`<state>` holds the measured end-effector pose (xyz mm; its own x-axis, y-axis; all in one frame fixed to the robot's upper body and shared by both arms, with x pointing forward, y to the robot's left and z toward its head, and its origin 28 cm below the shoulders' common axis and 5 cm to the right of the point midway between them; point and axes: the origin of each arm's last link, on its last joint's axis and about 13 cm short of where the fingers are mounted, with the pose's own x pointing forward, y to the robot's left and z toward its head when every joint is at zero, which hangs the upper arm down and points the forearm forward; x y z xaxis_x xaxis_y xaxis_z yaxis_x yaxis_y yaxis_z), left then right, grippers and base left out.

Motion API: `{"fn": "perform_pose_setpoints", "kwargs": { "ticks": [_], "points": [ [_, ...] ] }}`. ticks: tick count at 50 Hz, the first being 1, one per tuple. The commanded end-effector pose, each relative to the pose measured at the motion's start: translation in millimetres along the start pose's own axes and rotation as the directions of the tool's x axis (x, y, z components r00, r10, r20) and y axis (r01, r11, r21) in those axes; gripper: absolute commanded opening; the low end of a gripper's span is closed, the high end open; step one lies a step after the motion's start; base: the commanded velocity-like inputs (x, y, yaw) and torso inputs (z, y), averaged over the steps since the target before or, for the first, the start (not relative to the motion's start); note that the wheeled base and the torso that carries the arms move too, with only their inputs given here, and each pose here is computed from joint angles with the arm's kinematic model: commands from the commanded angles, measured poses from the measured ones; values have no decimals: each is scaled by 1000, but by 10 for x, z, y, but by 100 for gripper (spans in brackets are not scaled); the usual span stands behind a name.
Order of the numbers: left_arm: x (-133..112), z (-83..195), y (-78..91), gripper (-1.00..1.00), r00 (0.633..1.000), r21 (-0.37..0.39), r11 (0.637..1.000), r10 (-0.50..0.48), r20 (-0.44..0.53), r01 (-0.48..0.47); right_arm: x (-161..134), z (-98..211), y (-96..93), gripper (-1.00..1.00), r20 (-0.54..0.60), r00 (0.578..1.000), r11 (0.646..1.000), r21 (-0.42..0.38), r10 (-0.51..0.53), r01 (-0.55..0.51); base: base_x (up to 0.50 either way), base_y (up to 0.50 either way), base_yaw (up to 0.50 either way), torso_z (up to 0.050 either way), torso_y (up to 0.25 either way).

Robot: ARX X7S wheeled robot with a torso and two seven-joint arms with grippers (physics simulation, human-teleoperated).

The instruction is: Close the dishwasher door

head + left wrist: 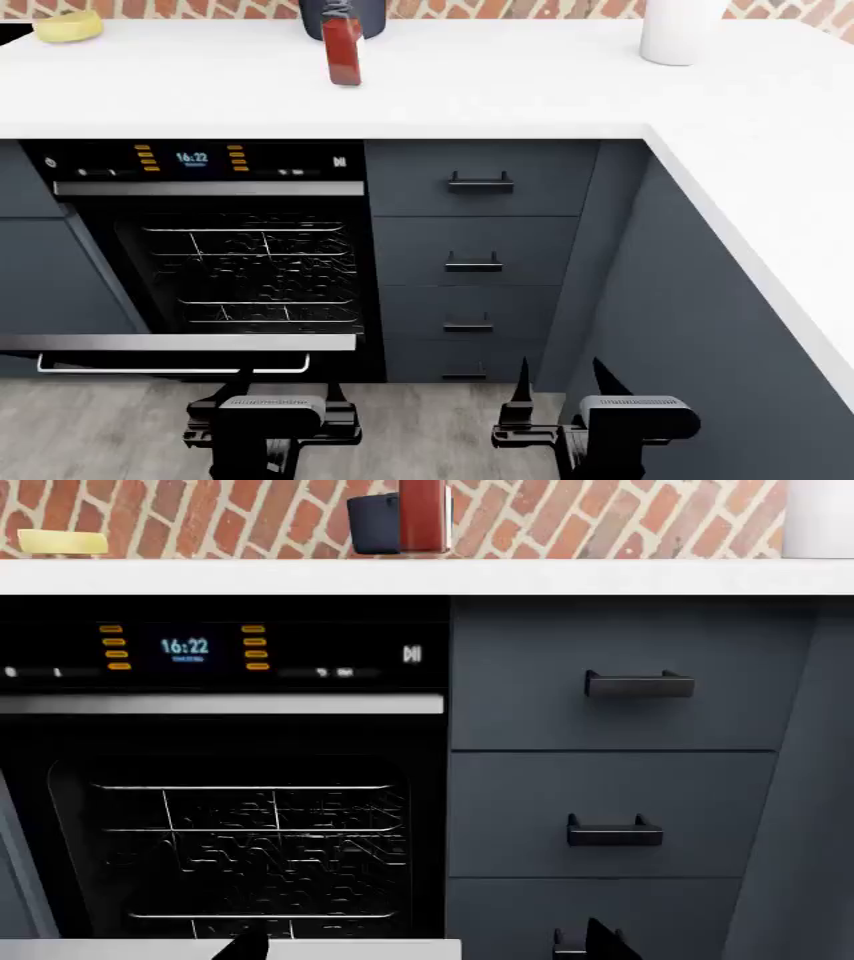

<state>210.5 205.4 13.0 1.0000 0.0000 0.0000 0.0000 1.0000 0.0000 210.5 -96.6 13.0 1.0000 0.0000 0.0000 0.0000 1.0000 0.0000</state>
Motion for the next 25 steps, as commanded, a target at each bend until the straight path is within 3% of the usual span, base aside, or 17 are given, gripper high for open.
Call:
{"fn": "perform_pose_setpoints", "kwargs": {
  "ticks": [1, 22, 25],
  "points": [
    [5, 5, 1, 100, 1000, 2, 1000, -3, 3, 3, 11, 6, 2, 100, 2, 1000, 1000, 1, -5, 5, 0, 0, 0, 0, 0],
    [-3, 50, -6, 100, 998, -15, 999, -33, 46, 34, 22, 19, -5, 100, 7, 1000, 1000, -12, -28, 28, 0, 0, 0, 0, 0],
    [-11, 46, -8, 100, 998, -4, 999, -44, 52, 44, 16, 14, -2, 100, 6, 1000, 1000, -12, -26, 26, 0, 0, 0, -40, -40]
  ]
}}
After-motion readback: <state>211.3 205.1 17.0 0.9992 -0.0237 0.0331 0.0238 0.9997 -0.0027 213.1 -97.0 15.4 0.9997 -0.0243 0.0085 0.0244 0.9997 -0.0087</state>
